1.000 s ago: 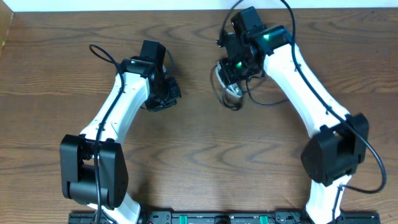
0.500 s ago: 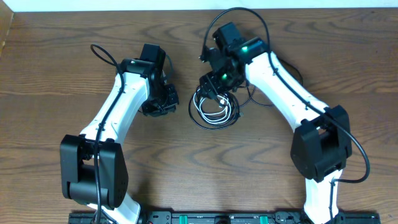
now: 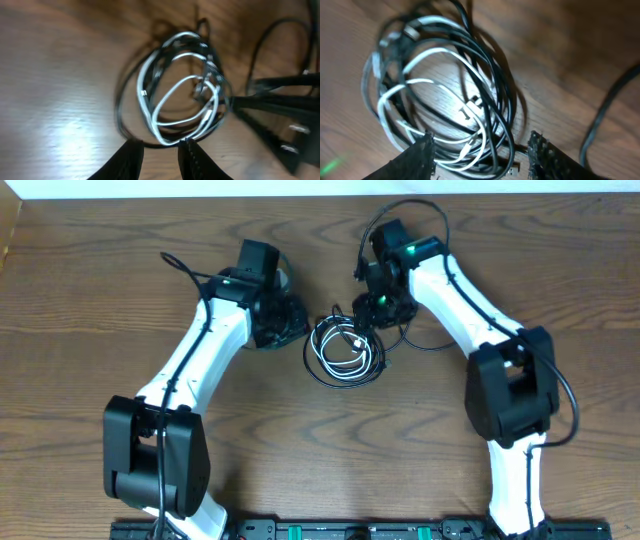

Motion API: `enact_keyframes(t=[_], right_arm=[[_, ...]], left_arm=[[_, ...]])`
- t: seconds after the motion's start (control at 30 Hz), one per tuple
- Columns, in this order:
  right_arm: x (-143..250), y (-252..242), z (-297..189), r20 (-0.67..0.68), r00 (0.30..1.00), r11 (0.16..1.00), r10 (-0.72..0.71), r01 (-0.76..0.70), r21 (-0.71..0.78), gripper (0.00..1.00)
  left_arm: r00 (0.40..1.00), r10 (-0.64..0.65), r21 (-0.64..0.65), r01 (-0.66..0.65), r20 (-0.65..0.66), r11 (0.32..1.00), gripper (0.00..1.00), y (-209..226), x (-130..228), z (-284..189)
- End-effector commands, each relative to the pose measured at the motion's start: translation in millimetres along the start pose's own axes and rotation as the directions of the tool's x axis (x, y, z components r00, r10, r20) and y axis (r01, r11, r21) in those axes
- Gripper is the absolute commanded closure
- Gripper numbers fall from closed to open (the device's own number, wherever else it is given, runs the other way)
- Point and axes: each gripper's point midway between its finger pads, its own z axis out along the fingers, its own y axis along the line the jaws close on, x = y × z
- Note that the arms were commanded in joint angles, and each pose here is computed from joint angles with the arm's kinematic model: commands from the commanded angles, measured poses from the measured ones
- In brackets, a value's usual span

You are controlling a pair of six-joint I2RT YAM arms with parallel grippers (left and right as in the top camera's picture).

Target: Untangle cables

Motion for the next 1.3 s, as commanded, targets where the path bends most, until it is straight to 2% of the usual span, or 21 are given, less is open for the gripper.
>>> enact_keyframes(t=[0.0, 0.03, 0.1, 0.17, 0.2, 0.3, 0.43, 0.57, 0.63, 0.67, 0.8, 1.0, 1.2, 1.23, 1.27], right_arm=[[12, -4, 28, -0.080, 0.997, 1.000, 0.019, -0.018, 0.008, 0.47], [16, -7, 36, -0.105, 0.994, 1.000, 0.026, -0.025, 0.011, 0.48], [26, -13, 54, -0.161, 0.986, 0.999, 0.043, -0.041, 0.016, 0.59], [27, -16, 61, -0.170, 0.984, 0.999, 0.047, -0.045, 0.017, 0.96], [26, -17, 61, -0.164, 0.986, 0.999, 0.041, -0.039, 0.016, 0.99], [12, -11, 44, -0.110, 0.994, 1.000, -0.009, 0.008, -0.003, 0.99], [-9, 19, -3, 0.026, 0.984, 0.980, -0.178, 0.179, -0.083, 0.99], [-17, 30, -34, 0.107, 0.968, 0.969, -0.227, 0.236, -0.076, 0.99], [-18, 33, -43, 0.127, 0.965, 0.967, -0.231, 0.242, -0.079, 0.99], [-18, 36, -43, 0.131, 0.963, 0.964, -0.237, 0.250, -0.094, 0.99], [-11, 55, -46, 0.147, 0.938, 0.920, -0.315, 0.339, -0.196, 0.99], [-9, 57, -47, 0.144, 0.936, 0.913, -0.321, 0.346, -0.214, 0.99], [-4, 74, -52, 0.176, 0.914, 0.862, -0.367, 0.405, -0.306, 0.99], [-3, 76, -53, 0.180, 0.911, 0.856, -0.370, 0.410, -0.315, 0.99], [-3, 78, -54, 0.188, 0.909, 0.849, -0.373, 0.415, -0.327, 0.99]], left_arm=[[1.000, -0.004, 0.024, 0.003, 0.018, 1.000, 0.71, -16, 1, 2], [1.000, 0.000, 0.017, -0.001, 0.025, 1.000, 0.71, -16, 1, 3], [1.000, 0.004, 0.013, -0.005, 0.025, 1.000, 0.70, -17, 2, 3], [1.000, 0.003, 0.012, -0.004, 0.024, 1.000, 0.70, -16, 2, 3], [1.000, 0.003, 0.012, -0.004, 0.024, 1.000, 0.70, -16, 2, 3], [1.000, 0.004, 0.014, -0.004, 0.025, 1.000, 0.70, -17, 2, 3], [1.000, 0.005, 0.018, -0.005, 0.029, 1.000, 0.70, -17, 0, 3], [0.999, -0.043, 0.065, 0.043, 0.002, 0.997, 0.69, -21, 1, 1], [0.997, -0.077, 0.141, 0.081, -0.031, 0.987, 0.49, -30, 0, -3], [0.994, -0.098, 0.184, 0.106, -0.051, 0.977, 0.48, -36, 0, -6], [0.982, -0.174, 0.274, 0.187, -0.070, 0.943, 0.48, -46, -12, -14], [0.987, -0.160, 0.323, 0.158, -0.020, 0.933, 0.48, -62, -23, -15], [0.970, -0.211, 0.208, 0.184, 0.119, 0.961, 0.47, -46, -40, -6], [0.969, -0.213, 0.201, 0.185, 0.127, 0.962, 0.50, -45, -41, -6], [0.966, -0.216, 0.188, 0.187, 0.142, 0.964, 0.59, -42, -44, -6]])
